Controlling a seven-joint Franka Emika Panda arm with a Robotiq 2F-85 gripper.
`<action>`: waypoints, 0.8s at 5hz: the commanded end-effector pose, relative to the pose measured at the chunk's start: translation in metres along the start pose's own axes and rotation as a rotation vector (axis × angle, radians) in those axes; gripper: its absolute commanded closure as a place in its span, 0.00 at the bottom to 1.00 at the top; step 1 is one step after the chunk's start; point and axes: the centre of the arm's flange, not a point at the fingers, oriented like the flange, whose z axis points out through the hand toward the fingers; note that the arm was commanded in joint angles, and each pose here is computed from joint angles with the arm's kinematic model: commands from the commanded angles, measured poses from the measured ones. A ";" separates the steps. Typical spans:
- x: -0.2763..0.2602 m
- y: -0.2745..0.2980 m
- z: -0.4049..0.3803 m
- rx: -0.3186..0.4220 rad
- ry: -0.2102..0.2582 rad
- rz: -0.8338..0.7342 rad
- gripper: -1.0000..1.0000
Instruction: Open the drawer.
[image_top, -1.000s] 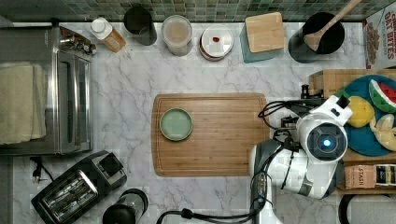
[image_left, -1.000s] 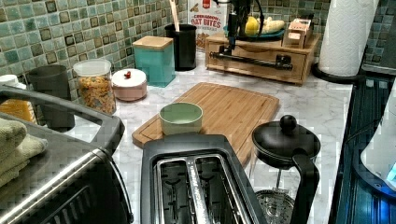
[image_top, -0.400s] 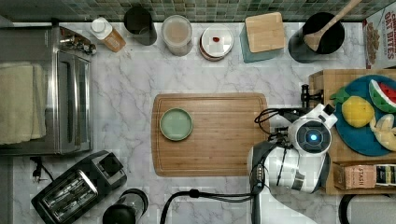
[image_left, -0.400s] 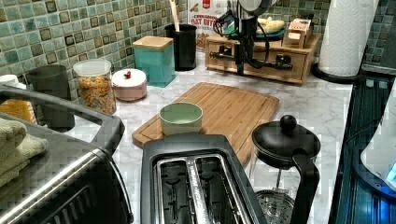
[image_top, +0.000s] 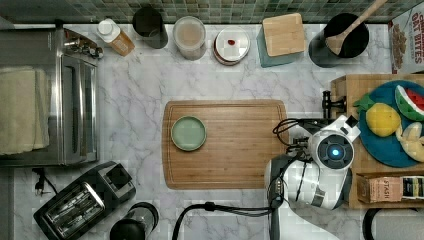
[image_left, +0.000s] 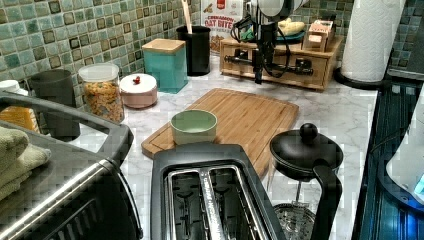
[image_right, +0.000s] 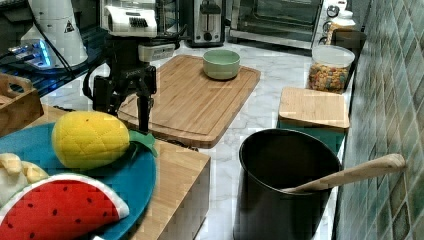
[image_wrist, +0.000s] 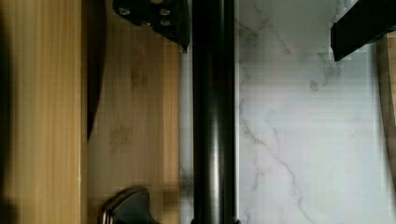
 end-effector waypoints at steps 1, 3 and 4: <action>0.013 -0.012 0.030 0.055 -0.016 -0.004 0.00; 0.017 -0.031 0.025 0.079 -0.019 -0.060 0.00; 0.031 -0.062 0.024 0.131 -0.024 -0.101 0.00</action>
